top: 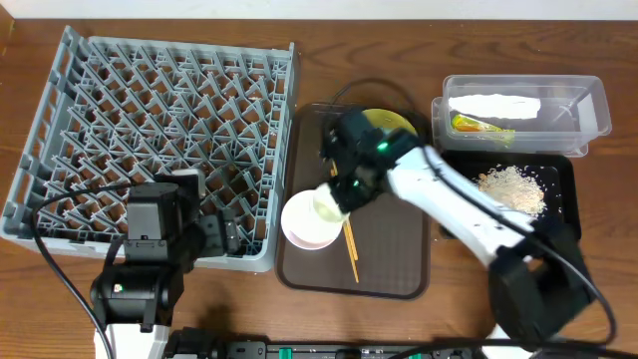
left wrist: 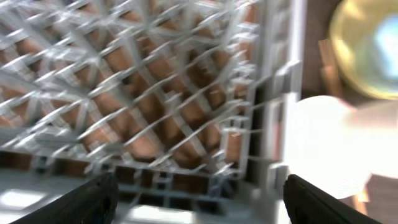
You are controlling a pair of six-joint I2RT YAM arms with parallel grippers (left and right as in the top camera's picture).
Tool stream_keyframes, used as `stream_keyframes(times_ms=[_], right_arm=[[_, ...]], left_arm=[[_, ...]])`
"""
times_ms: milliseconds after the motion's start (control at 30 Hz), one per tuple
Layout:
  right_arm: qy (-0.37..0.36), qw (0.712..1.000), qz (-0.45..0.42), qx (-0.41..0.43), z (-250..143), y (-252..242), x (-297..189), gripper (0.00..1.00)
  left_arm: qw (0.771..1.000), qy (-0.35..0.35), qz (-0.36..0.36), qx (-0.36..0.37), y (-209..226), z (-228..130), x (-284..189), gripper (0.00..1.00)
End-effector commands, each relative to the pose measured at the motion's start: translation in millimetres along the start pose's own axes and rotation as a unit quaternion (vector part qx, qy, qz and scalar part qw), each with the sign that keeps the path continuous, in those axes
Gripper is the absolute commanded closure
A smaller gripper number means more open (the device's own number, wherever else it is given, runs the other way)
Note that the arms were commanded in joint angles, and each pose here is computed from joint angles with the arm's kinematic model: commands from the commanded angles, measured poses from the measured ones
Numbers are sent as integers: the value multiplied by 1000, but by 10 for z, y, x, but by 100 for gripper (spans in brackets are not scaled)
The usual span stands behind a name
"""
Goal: Sort waste into correct bins and load items into the dishwasher
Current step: 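Grasp the white cup with the right gripper and lift it, then hold the white cup out toward the left gripper and grasp it with left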
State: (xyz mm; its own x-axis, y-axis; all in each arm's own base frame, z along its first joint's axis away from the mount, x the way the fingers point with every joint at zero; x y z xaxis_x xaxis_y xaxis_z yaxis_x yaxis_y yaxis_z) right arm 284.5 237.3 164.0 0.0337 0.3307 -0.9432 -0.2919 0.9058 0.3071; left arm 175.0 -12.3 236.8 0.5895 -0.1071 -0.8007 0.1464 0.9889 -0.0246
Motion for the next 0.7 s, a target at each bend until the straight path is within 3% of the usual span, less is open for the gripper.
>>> stream_keyframes(times_ms=[0,133,233,533,667], right_arm=[[-108,992,66,14,239,-25,-795,99],[-149,977,150,26,308,-152,-1177,99],[-138,959,245,32,321,-192,-1328,99],[-96,890,445,-36,281,-28,-1592,99],[-80,864,493,-61,248,34,-1670,99]], left_arm=[[991,-53,-121,5,-189,163,-86,12],[973,-101,-208,22,-320,309,-138,12],[954,-133,-266,39,-399,425,-164,12],[857,-228,-445,124,-611,747,-311,12],[833,-244,-474,145,-639,799,-342,12]])
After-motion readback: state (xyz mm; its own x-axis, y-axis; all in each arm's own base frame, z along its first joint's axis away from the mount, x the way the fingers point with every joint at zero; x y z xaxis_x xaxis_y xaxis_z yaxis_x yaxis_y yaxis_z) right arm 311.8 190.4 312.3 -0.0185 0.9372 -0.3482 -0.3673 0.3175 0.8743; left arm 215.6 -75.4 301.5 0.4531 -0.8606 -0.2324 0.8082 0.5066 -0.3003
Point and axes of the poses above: each gripper's point midway between its finger pads, its own x axis out along the fingers, its own y axis along the line the jaws close on, z = x × y, the point moved 9 cm from there along -x, back along the fingers, and after that the axes turned 13 degrees about x, right-handed, at the moved point
